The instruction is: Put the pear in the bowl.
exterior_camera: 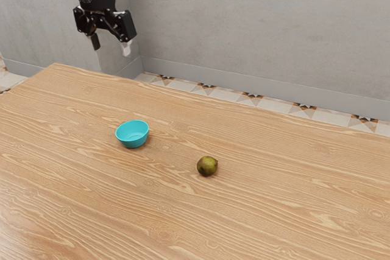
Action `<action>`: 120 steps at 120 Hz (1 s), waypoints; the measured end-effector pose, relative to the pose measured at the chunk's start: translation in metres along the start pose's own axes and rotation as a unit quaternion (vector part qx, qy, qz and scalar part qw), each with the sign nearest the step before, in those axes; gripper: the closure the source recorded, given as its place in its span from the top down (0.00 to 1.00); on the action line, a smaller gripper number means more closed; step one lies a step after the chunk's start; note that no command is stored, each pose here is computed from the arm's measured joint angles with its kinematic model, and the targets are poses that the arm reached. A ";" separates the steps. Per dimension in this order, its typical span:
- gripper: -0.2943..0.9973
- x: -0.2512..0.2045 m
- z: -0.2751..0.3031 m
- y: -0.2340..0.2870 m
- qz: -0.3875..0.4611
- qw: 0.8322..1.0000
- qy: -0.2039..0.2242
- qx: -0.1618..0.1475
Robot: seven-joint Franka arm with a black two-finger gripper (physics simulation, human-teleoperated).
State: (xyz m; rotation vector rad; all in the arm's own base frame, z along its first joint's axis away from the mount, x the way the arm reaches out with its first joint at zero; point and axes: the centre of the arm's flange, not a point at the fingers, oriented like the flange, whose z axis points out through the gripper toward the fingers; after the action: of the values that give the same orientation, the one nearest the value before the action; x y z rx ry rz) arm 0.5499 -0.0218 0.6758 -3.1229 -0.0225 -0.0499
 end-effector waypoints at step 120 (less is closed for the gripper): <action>0.77 0.071 0.291 0.107 0.072 0.997 -0.027 -0.026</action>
State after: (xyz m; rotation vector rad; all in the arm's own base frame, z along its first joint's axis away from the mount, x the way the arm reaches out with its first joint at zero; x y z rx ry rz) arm 0.6319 -0.1221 0.3858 -3.1672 0.2061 0.0356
